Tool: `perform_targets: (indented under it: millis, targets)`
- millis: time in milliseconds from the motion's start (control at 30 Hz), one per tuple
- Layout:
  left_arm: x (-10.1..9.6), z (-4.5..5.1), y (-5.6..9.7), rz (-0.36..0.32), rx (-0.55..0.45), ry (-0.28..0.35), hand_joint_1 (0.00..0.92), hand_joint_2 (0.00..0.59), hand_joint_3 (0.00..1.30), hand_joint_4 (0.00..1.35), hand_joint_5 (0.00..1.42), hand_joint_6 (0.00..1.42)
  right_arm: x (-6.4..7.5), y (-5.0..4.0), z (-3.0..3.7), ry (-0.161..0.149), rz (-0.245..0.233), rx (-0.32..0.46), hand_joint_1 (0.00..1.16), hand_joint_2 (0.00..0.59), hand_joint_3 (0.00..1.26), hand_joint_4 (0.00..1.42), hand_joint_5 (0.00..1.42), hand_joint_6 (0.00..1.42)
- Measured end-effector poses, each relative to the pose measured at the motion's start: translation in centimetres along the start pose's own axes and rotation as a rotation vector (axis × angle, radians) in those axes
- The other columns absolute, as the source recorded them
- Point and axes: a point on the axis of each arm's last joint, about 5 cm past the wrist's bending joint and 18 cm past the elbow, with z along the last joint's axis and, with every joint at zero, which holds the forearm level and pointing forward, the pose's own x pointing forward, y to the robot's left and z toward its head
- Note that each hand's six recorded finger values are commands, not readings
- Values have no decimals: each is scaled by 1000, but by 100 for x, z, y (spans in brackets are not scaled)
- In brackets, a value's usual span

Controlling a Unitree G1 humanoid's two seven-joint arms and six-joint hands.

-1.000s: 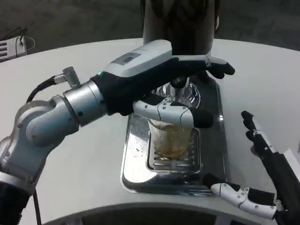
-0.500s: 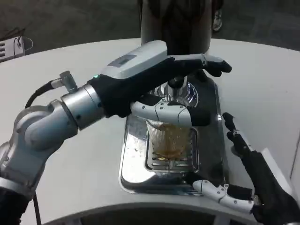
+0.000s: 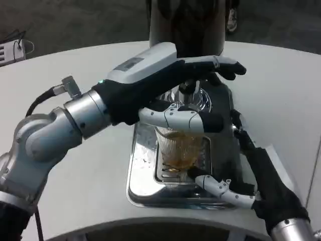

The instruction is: Grasp the cup under the faucet to collect the drink, then remove the cup.

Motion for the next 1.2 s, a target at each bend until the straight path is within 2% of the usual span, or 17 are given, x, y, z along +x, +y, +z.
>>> perform_targets:
  millis: [233,367,667,933,1200]
  targets:
    - [-33,-1,0,13,-4,6,0,68,261,255,316,310,96,35,-6,7,2,3,792,210,0,0,34,63]
    - [-44,2,-7,16,-6,7,0,68,263,255,316,311,137,47,-2,4,-2,8,792,211,0,0,37,63]
    - [-96,10,-10,52,-14,25,0,72,263,256,316,311,213,103,22,-7,21,16,792,208,0,0,38,63]
    - [-197,15,-45,130,-23,53,0,69,264,249,316,314,258,122,59,-27,32,19,792,208,0,0,39,63]
    - [-277,47,-51,244,-29,50,0,71,252,233,316,328,263,135,61,-27,41,35,792,208,0,0,39,63]
